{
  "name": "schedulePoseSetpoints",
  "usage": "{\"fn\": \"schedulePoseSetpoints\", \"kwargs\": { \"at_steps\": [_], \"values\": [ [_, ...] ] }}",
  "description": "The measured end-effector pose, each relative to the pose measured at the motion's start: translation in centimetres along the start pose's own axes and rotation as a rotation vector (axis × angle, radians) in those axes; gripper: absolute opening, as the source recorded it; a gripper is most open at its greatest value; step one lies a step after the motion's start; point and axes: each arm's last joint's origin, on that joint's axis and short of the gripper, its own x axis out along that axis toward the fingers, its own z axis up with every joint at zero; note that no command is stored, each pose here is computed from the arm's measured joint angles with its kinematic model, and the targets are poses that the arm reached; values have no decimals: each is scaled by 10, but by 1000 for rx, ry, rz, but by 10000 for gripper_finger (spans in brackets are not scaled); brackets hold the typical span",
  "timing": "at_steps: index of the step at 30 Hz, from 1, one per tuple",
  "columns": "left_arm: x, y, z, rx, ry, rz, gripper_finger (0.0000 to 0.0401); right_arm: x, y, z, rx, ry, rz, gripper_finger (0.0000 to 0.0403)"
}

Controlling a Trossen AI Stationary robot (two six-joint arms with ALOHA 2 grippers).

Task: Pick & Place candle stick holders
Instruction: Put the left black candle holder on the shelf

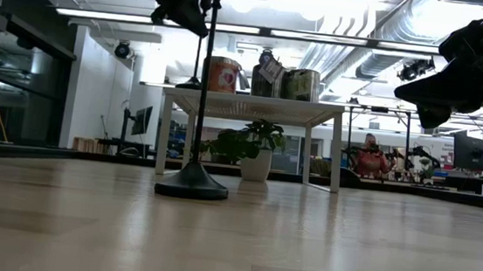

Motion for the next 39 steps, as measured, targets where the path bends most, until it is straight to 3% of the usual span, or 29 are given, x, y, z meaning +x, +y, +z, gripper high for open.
{"fn": "schedulePoseSetpoints", "kwargs": {
  "at_steps": [24, 39],
  "values": [
    [10, 4, 3, 9, -10, -7, 14, 0, 0, 0, 0, 0, 0, 4],
    [10, 3, 9, 34, -75, -16, 139, 0, 0, 0, 0, 0, 0, 4]
  ]
}}
